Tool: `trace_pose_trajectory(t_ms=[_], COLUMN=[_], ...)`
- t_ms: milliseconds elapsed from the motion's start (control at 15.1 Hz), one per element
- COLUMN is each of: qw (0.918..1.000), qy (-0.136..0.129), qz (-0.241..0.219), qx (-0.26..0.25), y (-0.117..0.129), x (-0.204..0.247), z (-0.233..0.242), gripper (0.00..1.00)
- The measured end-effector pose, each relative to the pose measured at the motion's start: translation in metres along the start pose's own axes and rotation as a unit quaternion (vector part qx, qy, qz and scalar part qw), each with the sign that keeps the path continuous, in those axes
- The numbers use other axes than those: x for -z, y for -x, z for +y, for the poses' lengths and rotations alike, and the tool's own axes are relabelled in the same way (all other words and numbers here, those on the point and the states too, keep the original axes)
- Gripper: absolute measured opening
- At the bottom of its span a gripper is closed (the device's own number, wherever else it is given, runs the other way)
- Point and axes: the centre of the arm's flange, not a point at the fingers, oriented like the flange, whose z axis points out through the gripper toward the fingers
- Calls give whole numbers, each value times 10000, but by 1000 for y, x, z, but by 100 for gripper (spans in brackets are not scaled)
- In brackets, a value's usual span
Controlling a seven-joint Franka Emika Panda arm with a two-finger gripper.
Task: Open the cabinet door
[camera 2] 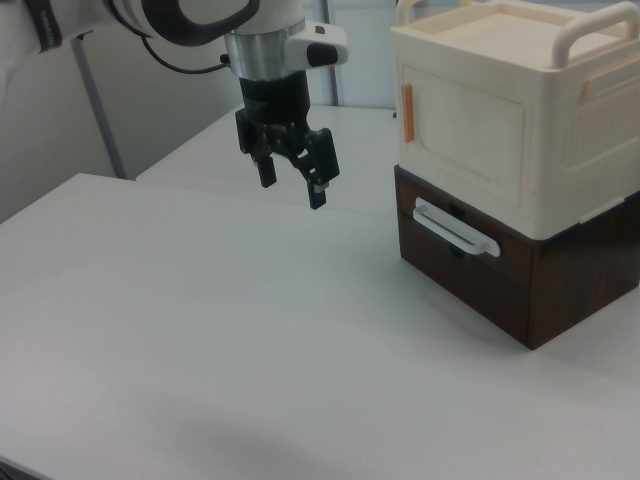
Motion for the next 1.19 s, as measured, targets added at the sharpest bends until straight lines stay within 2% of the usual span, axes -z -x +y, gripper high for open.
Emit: trace_pose_trajectory(t_ms=[597, 1193], qw=[9996, 9996], qy=[-37, -39], qz=[-229, -235], qx=[152, 177], y=[7, 7], x=[0, 1], z=[-16, -19], gripper=[100, 100])
